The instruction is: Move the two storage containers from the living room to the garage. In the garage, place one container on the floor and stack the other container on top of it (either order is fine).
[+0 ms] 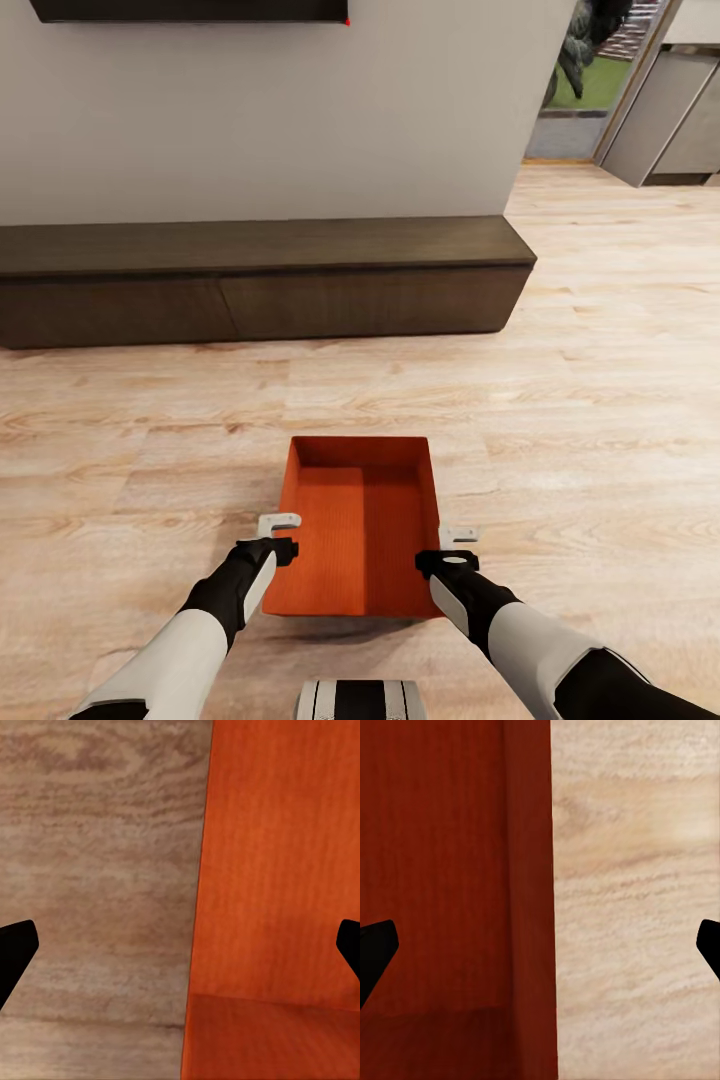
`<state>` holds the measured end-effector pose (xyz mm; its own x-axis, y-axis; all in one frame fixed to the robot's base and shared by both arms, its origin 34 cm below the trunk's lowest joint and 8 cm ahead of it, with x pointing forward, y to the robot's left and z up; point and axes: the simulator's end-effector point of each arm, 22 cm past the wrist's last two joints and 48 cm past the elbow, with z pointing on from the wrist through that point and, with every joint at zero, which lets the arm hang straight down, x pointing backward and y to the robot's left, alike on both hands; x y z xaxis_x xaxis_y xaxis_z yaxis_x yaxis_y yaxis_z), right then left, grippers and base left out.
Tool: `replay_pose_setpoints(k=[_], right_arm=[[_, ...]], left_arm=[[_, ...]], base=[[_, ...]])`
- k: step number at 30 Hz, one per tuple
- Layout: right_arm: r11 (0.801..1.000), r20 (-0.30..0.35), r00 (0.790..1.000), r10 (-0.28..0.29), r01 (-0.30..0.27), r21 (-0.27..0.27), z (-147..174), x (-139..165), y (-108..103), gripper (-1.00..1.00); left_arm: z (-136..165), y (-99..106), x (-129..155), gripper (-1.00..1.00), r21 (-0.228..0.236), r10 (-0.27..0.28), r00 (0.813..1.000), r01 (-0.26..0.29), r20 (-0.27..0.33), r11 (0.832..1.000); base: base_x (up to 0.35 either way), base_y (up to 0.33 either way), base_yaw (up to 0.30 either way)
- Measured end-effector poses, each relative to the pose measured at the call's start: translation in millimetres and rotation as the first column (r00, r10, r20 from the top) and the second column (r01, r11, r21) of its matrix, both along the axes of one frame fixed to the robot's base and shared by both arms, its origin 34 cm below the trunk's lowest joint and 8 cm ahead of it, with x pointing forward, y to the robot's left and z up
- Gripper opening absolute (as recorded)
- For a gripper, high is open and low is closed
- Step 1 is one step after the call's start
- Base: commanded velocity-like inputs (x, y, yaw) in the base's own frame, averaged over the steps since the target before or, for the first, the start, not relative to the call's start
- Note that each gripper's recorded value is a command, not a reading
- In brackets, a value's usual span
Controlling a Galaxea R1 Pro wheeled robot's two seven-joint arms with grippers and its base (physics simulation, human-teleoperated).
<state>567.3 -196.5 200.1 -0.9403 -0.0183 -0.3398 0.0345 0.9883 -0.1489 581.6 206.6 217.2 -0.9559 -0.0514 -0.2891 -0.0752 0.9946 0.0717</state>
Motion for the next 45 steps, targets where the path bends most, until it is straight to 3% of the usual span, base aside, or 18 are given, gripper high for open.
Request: replay_pose_setpoints(k=[11, 25, 45], right_arm=[[1.0, 0.0, 1.0, 0.0, 0.0, 0.0, -4.4, -1.0, 0.0, 1.0], [1.0, 0.001, 1.0, 0.0, 0.0, 0.0, -35.6, -8.9, 0.0, 1.0], [1.0, 0.001, 1.0, 0.0, 0.0, 0.0, -35.7, -8.9, 0.1, 1.0]], left_arm=[[-4.4, 1.6, -0.8, 1.0, 0.004, 0.0, 1.0, 0.0, 0.001, 1.0], [-35.7, 1.7, -9.0, 1.0, 0.004, 0.0, 1.0, 0.0, 0.001, 1.0], [-35.5, 2.0, -9.9, 1.0, 0.018, -0.014, 1.0, 0.014, -0.005, 1.0]], base=[[0.0, 0.0, 0.0], [0.0, 0.0, 0.0], [0.0, 0.0, 0.0]])
